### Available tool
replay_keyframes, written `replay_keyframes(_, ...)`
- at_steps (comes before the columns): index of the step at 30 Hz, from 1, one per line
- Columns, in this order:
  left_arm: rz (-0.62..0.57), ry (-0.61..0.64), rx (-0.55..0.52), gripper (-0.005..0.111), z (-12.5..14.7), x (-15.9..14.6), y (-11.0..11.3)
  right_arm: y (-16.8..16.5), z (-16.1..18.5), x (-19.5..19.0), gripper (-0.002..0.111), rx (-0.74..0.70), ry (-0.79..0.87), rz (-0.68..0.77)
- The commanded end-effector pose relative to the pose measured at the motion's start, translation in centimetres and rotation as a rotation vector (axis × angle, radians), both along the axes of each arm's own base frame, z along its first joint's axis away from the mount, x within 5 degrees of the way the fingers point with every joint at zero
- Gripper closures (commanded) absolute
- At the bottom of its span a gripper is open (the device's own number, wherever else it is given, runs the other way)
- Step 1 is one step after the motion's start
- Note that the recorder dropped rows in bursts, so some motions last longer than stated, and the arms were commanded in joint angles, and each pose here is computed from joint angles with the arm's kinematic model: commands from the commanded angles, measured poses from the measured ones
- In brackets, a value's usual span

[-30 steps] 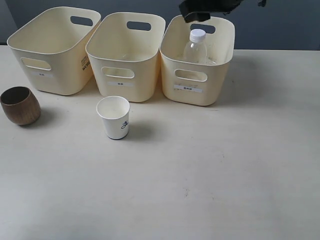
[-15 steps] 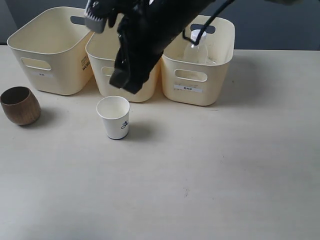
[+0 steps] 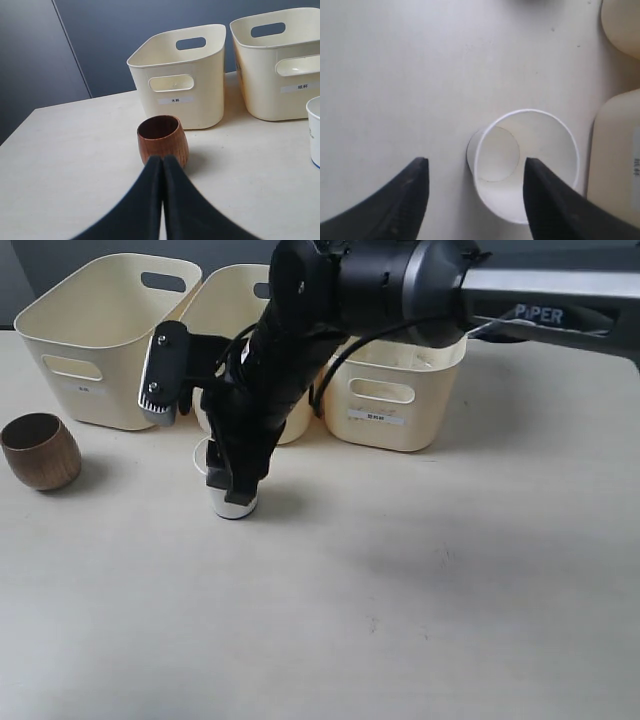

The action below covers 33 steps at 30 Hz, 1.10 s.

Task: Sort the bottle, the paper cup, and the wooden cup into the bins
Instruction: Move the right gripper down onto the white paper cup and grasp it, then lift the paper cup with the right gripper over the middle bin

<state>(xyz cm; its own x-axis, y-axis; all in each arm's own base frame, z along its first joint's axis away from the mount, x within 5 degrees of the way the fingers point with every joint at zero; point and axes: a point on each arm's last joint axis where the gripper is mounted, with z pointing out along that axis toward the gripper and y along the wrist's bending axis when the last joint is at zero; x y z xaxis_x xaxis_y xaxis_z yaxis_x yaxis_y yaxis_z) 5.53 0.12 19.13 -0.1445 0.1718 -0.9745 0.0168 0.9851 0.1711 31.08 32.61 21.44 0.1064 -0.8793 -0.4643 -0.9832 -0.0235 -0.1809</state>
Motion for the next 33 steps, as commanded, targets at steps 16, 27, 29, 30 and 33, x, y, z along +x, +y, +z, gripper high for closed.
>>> replay_keyframes(16, -0.004, -0.002, -0.006, 0.107, 0.1, 0.0, 0.0, 1.0, -5.6, 1.4, 0.107, -0.034, 0.007, -0.023)
replay_keyframes(27, -0.004, -0.002, -0.006, 0.107, 0.1, 0.0, 0.0, 0.2, 3.1, 0.7, 0.109, 0.125, -0.165, -0.042)
replay_keyframes(29, -0.004, -0.002, -0.006, 0.107, 0.1, 0.0, 0.0, -0.1, 5.2, 0.5, 0.109, 0.172, -0.211, -0.054)
replay_keyframes(30, -0.004, -0.002, -0.006, 0.107, 0.1, 0.0, 0.0, -0.2, 6.2, 0.4, 0.109, 0.197, -0.240, -0.061)
replay_keyframes(33, -0.004, -0.002, -0.006, 0.107, 0.1, 0.0, 0.0, -0.7, 8.4, 0.3, 0.109, 0.258, -0.302, -0.087)
